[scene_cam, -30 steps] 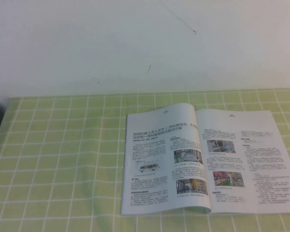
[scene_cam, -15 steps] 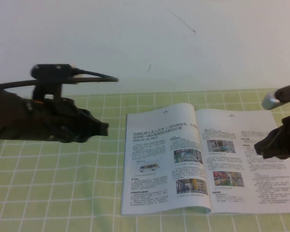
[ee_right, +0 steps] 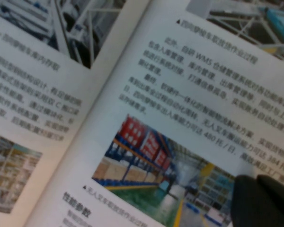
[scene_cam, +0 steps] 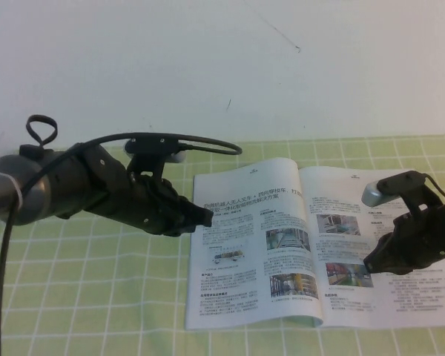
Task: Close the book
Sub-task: 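Close the open booklet and leave it lying on the table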
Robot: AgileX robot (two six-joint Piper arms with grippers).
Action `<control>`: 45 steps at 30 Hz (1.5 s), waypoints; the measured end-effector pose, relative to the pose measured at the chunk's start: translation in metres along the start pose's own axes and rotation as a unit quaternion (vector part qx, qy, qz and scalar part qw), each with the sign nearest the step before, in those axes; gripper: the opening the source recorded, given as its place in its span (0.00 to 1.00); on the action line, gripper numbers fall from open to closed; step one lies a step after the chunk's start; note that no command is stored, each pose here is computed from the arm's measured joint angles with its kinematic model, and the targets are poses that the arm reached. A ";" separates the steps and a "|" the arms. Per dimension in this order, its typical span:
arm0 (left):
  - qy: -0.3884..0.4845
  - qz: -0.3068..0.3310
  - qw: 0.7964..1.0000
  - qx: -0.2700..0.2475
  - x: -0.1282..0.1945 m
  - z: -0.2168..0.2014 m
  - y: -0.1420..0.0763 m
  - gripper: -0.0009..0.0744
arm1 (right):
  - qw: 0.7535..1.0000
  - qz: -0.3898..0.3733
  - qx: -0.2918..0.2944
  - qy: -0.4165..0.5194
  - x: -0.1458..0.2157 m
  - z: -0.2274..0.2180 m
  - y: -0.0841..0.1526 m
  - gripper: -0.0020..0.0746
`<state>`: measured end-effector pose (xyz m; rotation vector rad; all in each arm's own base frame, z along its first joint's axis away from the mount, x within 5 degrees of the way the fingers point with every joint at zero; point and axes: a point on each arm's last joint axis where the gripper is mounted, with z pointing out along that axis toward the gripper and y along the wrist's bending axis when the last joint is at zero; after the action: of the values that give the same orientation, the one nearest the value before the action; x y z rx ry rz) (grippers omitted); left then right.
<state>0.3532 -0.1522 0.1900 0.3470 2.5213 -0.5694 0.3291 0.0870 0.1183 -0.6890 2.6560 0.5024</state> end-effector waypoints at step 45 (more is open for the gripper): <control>0.089 0.008 0.993 -0.082 0.002 0.041 0.002 0.01 | 1.000 0.004 -0.006 0.000 -0.001 0.001 0.000 0.02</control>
<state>0.3701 -0.1691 0.1572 0.3710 2.7125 -0.3343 0.3302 0.0881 0.1178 -0.6811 2.6593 0.5204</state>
